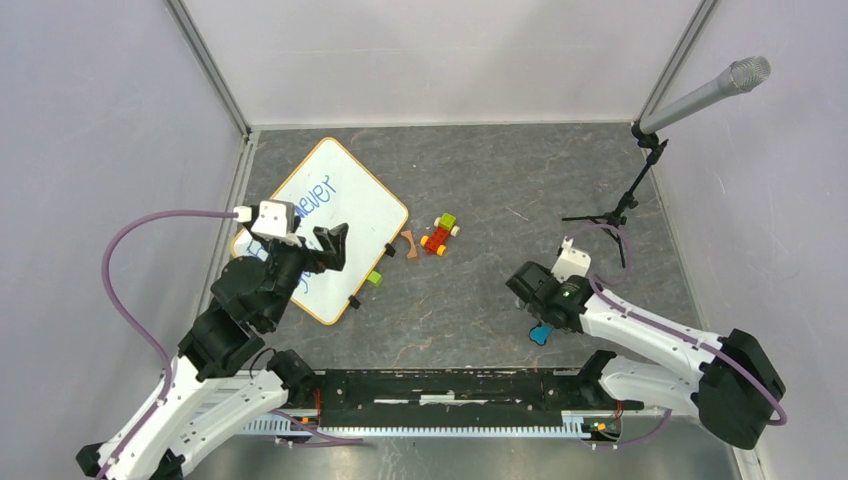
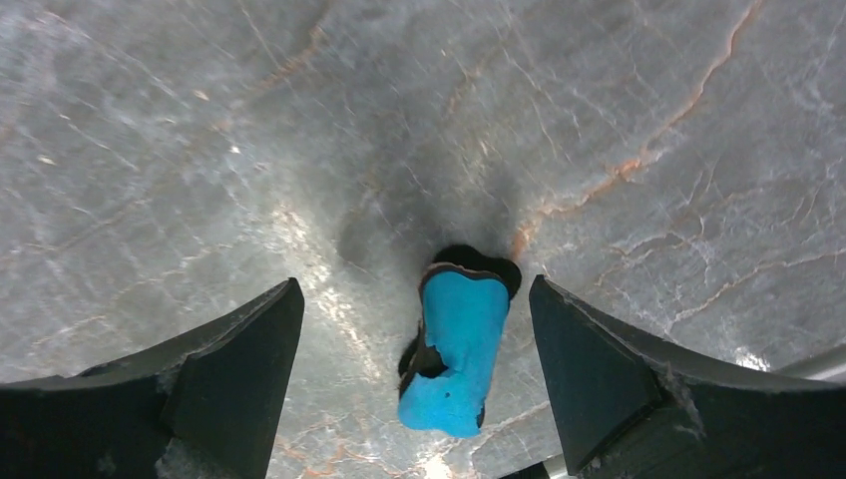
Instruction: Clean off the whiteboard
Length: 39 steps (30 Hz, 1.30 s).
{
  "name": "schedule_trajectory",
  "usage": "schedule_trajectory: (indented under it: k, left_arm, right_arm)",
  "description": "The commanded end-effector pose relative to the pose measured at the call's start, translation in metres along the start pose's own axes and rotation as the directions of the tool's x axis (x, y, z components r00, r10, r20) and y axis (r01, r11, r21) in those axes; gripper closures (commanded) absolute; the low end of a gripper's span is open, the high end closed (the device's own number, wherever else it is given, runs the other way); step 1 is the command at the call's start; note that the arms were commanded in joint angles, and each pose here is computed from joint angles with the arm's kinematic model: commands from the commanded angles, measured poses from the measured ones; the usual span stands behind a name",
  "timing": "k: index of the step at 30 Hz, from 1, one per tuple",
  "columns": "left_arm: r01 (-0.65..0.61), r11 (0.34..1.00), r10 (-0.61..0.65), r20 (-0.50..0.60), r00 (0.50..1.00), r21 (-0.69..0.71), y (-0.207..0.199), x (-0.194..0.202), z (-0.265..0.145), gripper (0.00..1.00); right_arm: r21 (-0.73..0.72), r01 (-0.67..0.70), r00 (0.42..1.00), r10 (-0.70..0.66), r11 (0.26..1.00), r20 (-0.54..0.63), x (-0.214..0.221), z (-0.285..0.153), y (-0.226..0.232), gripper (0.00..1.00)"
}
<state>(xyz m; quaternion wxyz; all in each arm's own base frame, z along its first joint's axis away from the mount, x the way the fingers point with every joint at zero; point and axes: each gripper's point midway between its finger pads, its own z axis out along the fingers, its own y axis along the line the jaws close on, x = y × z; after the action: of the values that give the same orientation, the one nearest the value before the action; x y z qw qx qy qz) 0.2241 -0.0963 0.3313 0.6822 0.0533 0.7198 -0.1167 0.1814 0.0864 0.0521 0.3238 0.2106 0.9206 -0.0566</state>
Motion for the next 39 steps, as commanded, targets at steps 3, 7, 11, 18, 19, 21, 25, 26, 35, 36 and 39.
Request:
schedule_trajectory:
  k: [3, 7, 11, 18, 19, 21, 25, 26, 35, 36, 39]
  left_arm:
    - [-0.027, 0.999, 0.031, 0.122, 0.992, -0.037, 0.011, -0.025, -0.004, 0.01]
    - [-0.028, 0.999, 0.033, 0.124, 0.992, -0.044, 0.013, -0.024, -0.005, 0.01]
    - [-0.025, 0.999, 0.030, 0.129, 0.991, -0.037, 0.013, -0.026, -0.007, 0.01]
    - [-0.021, 0.999, 0.027, 0.135, 0.990, -0.047, 0.016, -0.026, -0.009, 0.01]
    - [-0.020, 0.999, 0.026, 0.135, 0.990, -0.047, 0.015, -0.026, -0.009, 0.01]
    - [-0.022, 0.999, 0.028, 0.133, 0.991, -0.047, 0.015, -0.025, -0.008, 0.01]
    - [-0.025, 0.999, 0.031, 0.130, 0.991, -0.049, 0.015, -0.025, -0.007, 0.02]
    - [-0.026, 0.998, 0.032, 0.129, 0.991, -0.050, 0.015, -0.024, -0.007, 0.02]
    - [-0.031, 0.998, 0.038, 0.122, 0.992, -0.055, 0.015, -0.022, -0.006, 0.02]
    - [-0.031, 0.998, 0.037, 0.122, 0.992, -0.055, 0.016, -0.022, -0.006, 0.02]
    - [-0.031, 0.998, 0.037, 0.120, 0.992, -0.054, 0.015, -0.022, -0.005, 0.02]
  right_arm:
    - [0.060, -0.068, 0.994, 0.073, 0.996, -0.081, 0.023, 0.004, -0.011, 0.13]
    - [0.091, -0.051, 0.992, 0.061, 0.995, -0.109, 0.029, 0.003, -0.015, 0.16]
    - [0.098, -0.052, 0.989, 0.065, 0.994, -0.134, 0.038, 0.003, -0.019, 0.21]
    - [0.072, -0.085, 0.989, 0.093, 0.994, -0.116, 0.040, 0.007, -0.020, 0.32]
    - [0.074, -0.086, 0.989, 0.094, 0.994, -0.117, 0.041, 0.008, -0.021, 0.32]
    - [0.080, -0.088, 0.988, 0.098, 0.993, -0.119, 0.043, 0.009, -0.023, 0.35]
    - [0.073, -0.091, 0.987, 0.099, 0.993, -0.123, 0.045, 0.011, -0.022, 0.46]
    - [0.070, -0.093, 0.987, 0.101, 0.993, -0.125, 0.046, 0.011, -0.021, 0.47]
    - [0.040, -0.077, 0.988, 0.081, 0.996, -0.129, 0.044, 0.008, -0.011, 0.55]
    - [0.032, -0.072, 0.989, 0.075, 0.997, -0.129, 0.044, 0.007, -0.009, 0.56]
    - [0.007, -0.039, 0.993, 0.040, 0.999, -0.114, 0.040, 0.004, -0.001, 0.62]
